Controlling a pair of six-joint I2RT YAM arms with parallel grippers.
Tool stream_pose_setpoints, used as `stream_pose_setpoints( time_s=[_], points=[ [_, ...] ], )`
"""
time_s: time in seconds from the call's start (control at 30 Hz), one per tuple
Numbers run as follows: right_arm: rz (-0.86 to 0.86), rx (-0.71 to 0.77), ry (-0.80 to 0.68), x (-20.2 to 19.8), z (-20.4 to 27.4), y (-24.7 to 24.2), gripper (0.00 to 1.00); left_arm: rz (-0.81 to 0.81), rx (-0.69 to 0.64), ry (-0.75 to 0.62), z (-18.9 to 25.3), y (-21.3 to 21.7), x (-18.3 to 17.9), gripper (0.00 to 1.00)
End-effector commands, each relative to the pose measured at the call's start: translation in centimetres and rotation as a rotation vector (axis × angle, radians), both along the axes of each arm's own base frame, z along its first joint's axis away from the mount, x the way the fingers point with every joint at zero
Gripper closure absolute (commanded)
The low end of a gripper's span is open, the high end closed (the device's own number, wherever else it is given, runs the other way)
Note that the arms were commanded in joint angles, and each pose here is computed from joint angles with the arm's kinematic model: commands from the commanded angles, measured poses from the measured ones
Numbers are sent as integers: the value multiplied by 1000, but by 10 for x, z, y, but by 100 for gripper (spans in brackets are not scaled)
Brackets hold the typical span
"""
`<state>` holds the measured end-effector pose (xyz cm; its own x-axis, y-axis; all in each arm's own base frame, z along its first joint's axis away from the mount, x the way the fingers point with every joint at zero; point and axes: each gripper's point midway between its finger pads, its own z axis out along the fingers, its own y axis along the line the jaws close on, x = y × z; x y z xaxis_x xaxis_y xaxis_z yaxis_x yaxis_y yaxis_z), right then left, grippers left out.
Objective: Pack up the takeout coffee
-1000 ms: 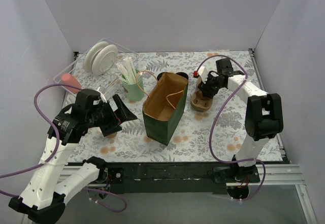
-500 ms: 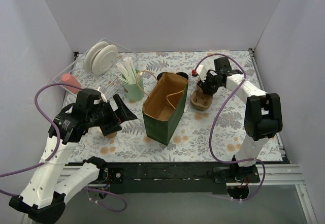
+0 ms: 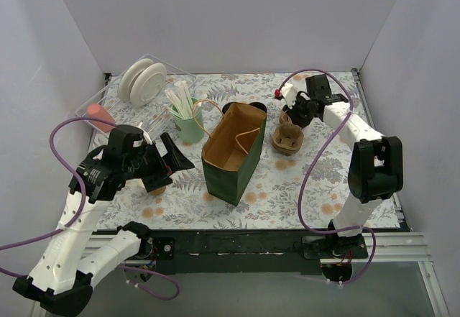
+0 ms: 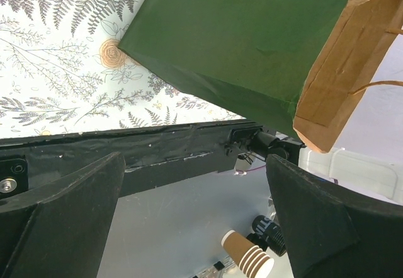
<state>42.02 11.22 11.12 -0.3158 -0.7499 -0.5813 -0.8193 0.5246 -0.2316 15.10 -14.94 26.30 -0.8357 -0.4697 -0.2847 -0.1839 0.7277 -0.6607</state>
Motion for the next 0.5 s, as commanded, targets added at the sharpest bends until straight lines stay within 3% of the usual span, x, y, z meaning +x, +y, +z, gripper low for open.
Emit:
stream_pose_setpoints(
  time_s=[0.0, 0.1, 0.3, 0.47],
  points=[
    [-58, 40, -71, 2, 47, -1, 72, 5, 8, -36, 8, 1, 7, 5],
    [-26, 60, -47, -12, 39, 3, 69, -6, 12, -43, 9, 0, 8, 5],
    [61, 26, -36, -15, 17, 5, 46, -20, 19, -36, 7, -1, 9, 5],
    [82, 27, -9, -3, 5, 10, 41, -13, 6, -24, 4, -2, 7, 5]
  ],
)
